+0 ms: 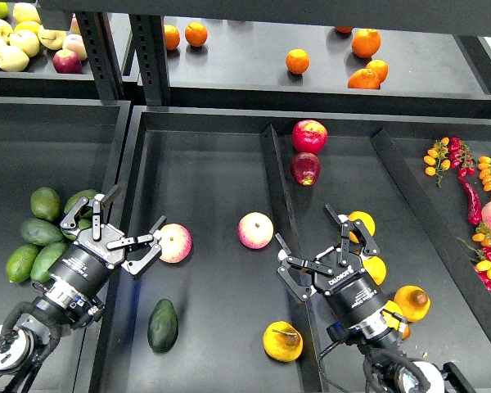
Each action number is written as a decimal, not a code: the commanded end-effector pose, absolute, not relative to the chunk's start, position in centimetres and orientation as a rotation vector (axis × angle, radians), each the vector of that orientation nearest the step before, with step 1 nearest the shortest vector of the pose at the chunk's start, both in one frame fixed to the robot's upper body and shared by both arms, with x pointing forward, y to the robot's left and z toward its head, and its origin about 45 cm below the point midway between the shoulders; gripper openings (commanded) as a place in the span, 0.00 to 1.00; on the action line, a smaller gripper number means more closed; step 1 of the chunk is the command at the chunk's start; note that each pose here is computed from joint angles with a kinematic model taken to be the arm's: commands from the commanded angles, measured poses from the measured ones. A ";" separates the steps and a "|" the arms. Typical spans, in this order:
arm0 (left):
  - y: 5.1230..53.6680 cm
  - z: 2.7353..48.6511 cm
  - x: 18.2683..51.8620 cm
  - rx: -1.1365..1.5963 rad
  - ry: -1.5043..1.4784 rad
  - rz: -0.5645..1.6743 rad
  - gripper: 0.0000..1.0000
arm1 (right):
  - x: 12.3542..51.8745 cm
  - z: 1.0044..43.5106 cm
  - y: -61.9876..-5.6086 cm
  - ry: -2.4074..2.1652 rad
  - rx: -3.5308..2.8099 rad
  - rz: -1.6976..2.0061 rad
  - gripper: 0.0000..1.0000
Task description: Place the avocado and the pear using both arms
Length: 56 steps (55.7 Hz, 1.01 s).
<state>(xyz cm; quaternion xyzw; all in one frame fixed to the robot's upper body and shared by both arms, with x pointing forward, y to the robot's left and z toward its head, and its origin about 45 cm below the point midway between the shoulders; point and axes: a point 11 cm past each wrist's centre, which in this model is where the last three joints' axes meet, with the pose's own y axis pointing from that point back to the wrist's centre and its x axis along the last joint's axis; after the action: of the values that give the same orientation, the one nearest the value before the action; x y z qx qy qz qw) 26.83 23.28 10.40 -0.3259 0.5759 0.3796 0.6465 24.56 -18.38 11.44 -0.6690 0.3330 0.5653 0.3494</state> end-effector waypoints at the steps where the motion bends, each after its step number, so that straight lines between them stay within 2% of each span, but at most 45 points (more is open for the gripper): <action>1: 23.1 10.5 26.8 -0.734 1.313 0.852 1.00 | 24.6 11.4 -18.4 0.862 -1.733 1.466 1.00; 56: 23.3 10.8 26.9 -0.755 1.310 0.852 1.00 | 24.6 11.5 -18.4 0.858 -1.737 1.467 1.00</action>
<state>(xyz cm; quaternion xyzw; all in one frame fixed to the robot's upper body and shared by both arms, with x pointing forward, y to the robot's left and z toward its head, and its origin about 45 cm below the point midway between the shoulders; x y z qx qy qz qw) 26.89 23.25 10.66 -0.3298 0.5764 0.3752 0.6468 24.54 -18.32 11.48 -0.6701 0.3306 0.5662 0.3479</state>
